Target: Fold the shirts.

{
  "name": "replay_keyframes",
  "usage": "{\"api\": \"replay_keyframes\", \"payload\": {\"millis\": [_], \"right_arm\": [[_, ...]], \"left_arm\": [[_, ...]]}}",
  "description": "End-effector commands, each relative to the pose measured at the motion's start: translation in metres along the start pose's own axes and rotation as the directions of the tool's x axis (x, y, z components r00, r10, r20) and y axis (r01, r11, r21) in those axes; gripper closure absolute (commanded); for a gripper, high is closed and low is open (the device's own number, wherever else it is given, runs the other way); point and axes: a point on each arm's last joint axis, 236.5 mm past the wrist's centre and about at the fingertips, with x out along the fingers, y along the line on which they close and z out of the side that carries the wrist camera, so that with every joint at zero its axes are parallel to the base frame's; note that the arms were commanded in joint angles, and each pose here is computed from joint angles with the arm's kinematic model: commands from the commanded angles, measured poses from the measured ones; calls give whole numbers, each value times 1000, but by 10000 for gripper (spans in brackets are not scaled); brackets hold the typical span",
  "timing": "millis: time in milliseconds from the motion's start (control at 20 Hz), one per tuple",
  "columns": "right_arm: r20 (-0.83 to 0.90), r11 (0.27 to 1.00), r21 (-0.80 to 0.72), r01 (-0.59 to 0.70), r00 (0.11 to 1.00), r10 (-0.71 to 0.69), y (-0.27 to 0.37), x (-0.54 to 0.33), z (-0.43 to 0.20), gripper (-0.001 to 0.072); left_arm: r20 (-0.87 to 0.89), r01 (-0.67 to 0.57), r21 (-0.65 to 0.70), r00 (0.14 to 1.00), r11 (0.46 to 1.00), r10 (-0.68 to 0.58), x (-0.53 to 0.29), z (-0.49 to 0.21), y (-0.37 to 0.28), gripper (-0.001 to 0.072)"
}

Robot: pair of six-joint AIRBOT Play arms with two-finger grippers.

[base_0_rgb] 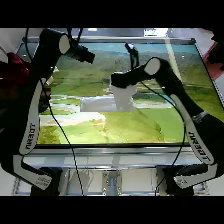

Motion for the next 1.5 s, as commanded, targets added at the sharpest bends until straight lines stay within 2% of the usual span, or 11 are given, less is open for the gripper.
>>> {"api": "replay_keyframes", "payload": {"millis": [0,50,100,150,350,500,700,850,1050,1100,1450], "right_arm": [[161,993,69,-100,983,88,50,90,3,648],[210,986,105,-127,972,103,52,102,9,484],[236,974,159,-163,964,123,54,105,14,262],[248,966,187,-178,960,129,52,102,19,197],[248,971,170,-166,961,120,34,70,44,197],[244,994,91,-60,969,36,-6,44,58,198],[51,981,160,112,991,-122,-100,30,26,197],[-120,947,270,173,982,-145,-160,21,-13,195],[-163,932,362,25,986,37,-174,35,-29,129],[-155,933,360,-10,985,70,-171,42,-29,87],[-150,907,414,-76,977,150,-175,82,-43,81]], "left_arm": [[-39,-55,-31,998,998,53,-7,-13,29,694],[-58,-52,-13,997,999,51,-4,-18,28,694],[-69,-49,-4,996,999,49,-2,-22,27,694],[-72,-49,-3,996,999,49,0,-23,27,694],[-70,-55,-7,996,998,55,2,-24,31,694],[-78,-64,-21,995,998,63,2,-27,40,694],[-77,-72,-30,995,997,69,2,-28,46,694],[-45,-73,-34,996,997,72,3,-20,46,694],[-22,-71,-39,997,997,71,3,-15,46,694],[-22,-72,-39,997,997,71,3,-15,46,694],[-22,-71,-40,997,997,71,3,-14,46,694]]}}
